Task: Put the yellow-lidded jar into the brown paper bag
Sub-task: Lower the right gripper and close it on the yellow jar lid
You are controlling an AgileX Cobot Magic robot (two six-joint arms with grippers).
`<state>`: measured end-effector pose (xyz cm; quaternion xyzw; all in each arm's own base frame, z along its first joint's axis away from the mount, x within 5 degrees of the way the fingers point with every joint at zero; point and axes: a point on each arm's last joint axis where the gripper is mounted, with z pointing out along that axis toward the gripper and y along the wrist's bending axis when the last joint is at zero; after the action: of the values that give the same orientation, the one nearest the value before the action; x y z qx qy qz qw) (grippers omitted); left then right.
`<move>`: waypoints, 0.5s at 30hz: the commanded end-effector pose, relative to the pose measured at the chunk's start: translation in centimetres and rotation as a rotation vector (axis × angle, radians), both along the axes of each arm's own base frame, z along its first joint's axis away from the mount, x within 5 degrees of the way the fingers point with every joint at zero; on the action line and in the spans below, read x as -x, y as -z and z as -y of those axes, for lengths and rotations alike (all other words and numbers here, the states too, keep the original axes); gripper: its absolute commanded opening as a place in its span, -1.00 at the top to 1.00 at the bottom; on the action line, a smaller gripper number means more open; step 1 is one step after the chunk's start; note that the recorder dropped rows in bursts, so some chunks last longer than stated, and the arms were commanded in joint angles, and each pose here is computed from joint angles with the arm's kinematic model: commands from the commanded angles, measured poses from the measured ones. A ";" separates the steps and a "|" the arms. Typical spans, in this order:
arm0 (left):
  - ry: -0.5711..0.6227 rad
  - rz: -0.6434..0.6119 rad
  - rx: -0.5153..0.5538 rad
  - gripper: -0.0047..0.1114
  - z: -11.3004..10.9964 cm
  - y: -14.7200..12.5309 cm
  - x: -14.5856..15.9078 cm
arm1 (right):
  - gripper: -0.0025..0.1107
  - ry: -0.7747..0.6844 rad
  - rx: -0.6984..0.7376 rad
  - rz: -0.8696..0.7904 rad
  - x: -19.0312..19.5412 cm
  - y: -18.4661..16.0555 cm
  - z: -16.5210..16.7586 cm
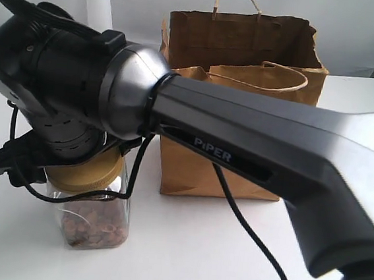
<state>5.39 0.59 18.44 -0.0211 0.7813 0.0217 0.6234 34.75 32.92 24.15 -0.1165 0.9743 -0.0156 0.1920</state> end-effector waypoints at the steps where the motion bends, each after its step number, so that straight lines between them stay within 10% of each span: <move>1: 0.006 0.009 0.007 0.90 0.1 -0.1 0.0 | -0.11 0.022 -0.027 -0.017 0.1 -0.2 0.0; 8: 0.006 0.009 0.007 0.90 0.1 -0.1 0.0 | 0.89 0.020 -0.054 0.004 0.4 -1.8 0.3; 15: 0.006 0.009 0.007 0.90 0.1 -0.1 0.0 | 0.96 -0.026 -0.099 0.057 1.7 -5.5 0.7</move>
<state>5.39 0.59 18.44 -0.0211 0.7813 0.0217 0.6234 33.72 32.60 27.29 -0.1107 0.9725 0.0191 0.2041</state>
